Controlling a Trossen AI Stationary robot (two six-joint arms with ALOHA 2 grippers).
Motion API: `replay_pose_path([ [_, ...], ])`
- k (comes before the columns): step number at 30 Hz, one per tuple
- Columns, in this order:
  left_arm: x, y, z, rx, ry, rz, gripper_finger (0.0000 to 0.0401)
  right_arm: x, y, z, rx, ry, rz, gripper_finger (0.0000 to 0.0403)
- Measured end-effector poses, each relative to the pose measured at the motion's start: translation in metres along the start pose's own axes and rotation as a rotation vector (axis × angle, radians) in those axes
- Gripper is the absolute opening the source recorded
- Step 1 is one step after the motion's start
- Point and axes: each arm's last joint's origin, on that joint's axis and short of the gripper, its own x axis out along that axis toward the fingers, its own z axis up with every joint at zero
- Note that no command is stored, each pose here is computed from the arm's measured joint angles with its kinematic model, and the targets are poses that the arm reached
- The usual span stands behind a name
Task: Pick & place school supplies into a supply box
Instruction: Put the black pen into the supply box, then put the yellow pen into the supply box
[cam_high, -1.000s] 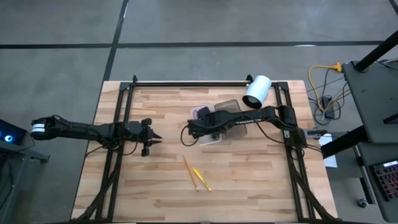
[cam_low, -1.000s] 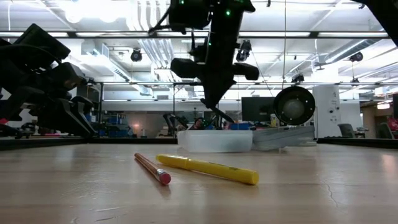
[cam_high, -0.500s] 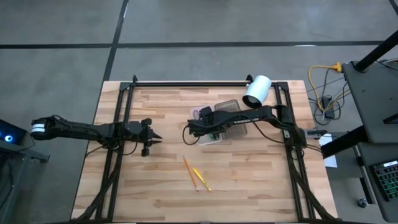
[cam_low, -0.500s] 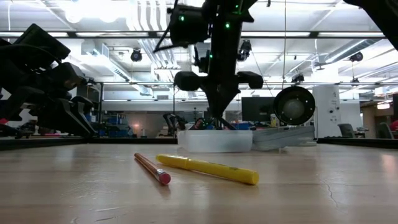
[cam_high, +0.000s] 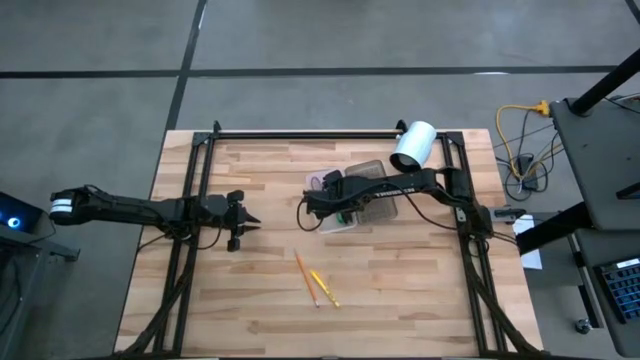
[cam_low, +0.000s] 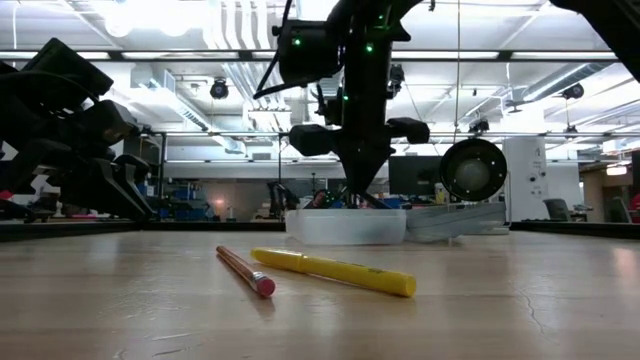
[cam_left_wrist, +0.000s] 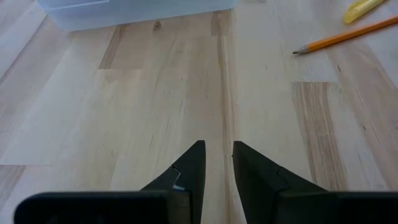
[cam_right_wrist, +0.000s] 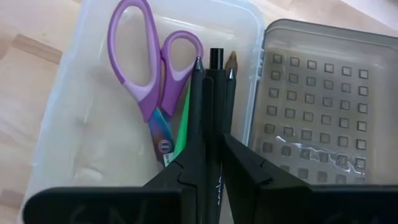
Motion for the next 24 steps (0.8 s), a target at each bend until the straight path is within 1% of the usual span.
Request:
replay_pose_path([
  [8, 0.0, 0.0, 0.0, 0.0, 0.0, 0.0, 0.0066, 0.0017, -0.0008, -0.0016, -0.009, 0.004, -0.007, 0.0039],
  [11, 0.0, 0.0, 0.0, 0.0, 0.0, 0.0, 0.0067, 0.0022, -0.0012, -0.0021, -0.021, 0.006, -0.01, 0.0045],
  [19, 0.0, 0.0, 0.0, 0.0, 0.0, 0.001, 0.0066, 0.0029, -0.0016, -0.0025, -0.023, 0.007, -0.013, 0.0096],
  [24, 0.0, 0.0, 0.0, 0.0, 0.0, 0.001, 0.0066, 0.0024, -0.0014, -0.0023, -0.076, 0.006, -0.01, 0.0119],
])
